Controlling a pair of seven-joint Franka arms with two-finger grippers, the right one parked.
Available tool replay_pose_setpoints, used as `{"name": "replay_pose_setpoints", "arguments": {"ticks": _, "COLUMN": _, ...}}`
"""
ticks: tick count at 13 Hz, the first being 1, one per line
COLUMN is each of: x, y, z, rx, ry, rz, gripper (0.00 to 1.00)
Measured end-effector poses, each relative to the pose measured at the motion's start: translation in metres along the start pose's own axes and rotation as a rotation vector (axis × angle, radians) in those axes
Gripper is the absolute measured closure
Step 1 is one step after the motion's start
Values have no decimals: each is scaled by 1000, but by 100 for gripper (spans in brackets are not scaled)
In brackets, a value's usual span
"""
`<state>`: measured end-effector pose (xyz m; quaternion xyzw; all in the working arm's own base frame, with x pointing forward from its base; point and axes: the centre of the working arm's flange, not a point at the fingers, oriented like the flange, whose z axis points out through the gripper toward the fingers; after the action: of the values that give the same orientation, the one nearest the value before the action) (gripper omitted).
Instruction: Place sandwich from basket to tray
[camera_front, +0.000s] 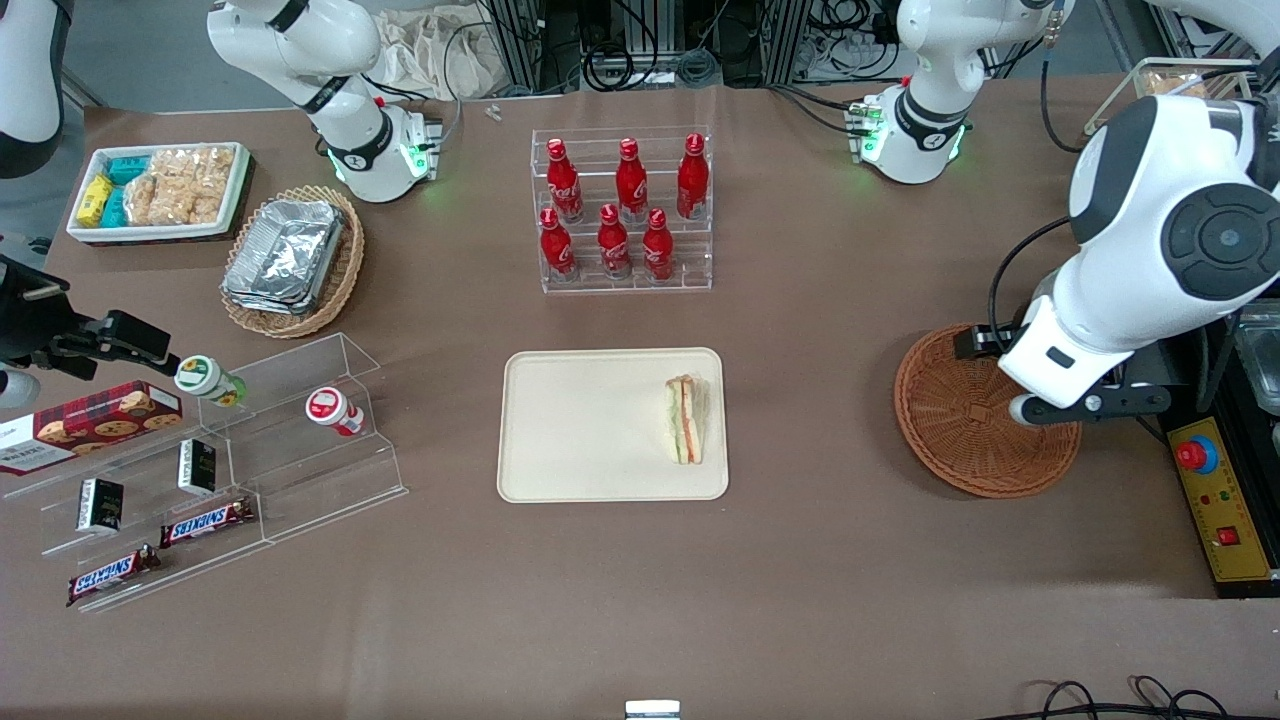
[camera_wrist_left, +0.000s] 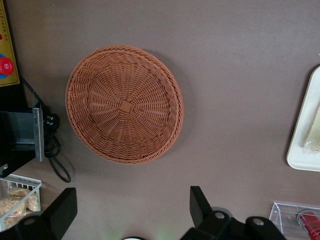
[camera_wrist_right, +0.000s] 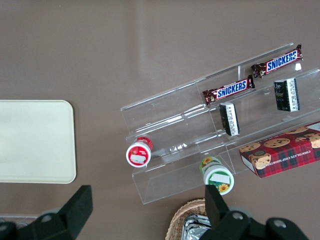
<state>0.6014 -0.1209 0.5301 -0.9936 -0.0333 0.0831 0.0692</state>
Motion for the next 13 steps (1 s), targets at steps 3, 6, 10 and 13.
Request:
{"name": "replay_pose_setpoints", "arguments": {"ticks": 3, "x": 1, "y": -12, "z": -4, "rx": -3, "ry": 7, "rz": -13, "gripper": 0}}
{"name": "replay_pose_setpoints", "arguments": {"ticks": 6, "x": 0, "y": -37, "z": -12, "rx": -6, "ry": 20, "rz": -15, "gripper": 0}}
{"name": "replay_pose_setpoints", "arguments": {"ticks": 10, "x": 4, "y": -82, "z": -13, "rx": -69, "ry": 4, "rz": -23, "gripper": 0}}
{"name": "replay_pose_setpoints", "arguments": {"ticks": 13, "x": 3, "y": -108, "z": -18, "rx": -90, "ry": 14, "rz": -29, "gripper": 0}}
